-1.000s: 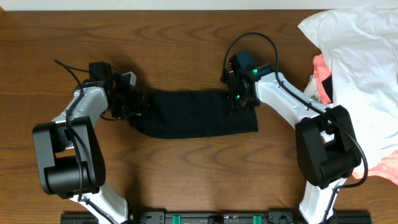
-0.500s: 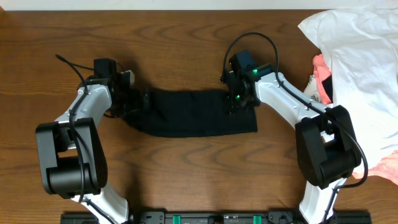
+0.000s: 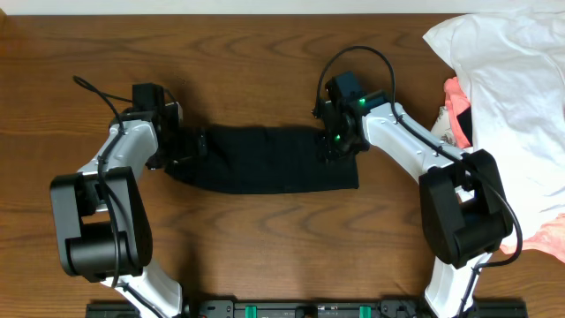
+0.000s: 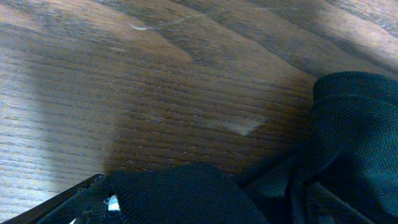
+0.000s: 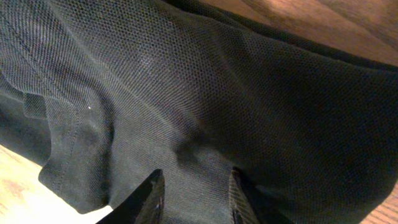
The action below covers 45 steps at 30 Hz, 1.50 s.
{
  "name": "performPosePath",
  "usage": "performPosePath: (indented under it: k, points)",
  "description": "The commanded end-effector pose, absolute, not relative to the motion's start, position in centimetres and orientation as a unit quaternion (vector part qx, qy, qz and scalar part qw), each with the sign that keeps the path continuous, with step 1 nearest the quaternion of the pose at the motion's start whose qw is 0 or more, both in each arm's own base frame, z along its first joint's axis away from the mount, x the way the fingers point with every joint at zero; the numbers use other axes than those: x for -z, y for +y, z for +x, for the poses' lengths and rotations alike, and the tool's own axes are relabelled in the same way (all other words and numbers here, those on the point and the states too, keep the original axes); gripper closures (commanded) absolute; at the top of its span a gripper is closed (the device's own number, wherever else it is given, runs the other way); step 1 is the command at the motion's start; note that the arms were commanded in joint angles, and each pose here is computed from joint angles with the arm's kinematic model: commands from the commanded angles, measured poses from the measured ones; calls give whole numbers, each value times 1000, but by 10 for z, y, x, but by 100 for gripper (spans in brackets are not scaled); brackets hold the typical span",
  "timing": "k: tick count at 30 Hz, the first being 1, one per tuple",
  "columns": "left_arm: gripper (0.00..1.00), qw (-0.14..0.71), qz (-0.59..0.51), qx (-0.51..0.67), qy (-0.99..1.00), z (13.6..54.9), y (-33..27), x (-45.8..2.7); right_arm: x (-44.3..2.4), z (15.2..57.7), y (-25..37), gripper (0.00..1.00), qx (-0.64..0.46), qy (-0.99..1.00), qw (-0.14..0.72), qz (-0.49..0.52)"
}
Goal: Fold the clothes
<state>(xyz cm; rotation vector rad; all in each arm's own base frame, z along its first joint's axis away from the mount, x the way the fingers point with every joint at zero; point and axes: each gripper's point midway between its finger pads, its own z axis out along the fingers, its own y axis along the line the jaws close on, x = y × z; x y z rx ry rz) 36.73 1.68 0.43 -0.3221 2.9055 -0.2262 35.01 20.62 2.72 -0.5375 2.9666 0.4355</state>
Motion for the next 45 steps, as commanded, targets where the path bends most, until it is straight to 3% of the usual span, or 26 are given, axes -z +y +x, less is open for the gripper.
performPosePath:
  k: [1, 15, 24, 43, 45]
  points:
    - [2, 67, -121, 102, 985, 350, 10, 13, -20, 345, 206, 67, -139, 974, 36, -174]
    - [2, 168, -112, 69, 977, 364, 23, -62, -20, 345, 206, 67, -139, 974, 36, -174]
    - [2, 125, -119, 31, 985, 351, 34, -32, -20, 345, 205, 67, -139, 974, 36, -174]
    - [0, 68, -90, 154, 982, 344, -7, 3, -20, 344, 205, 67, -138, 974, 34, -174]
    - [9, 66, -89, 175, 978, 343, -14, 1, -20, 344, 205, 66, -138, 974, 34, -174]
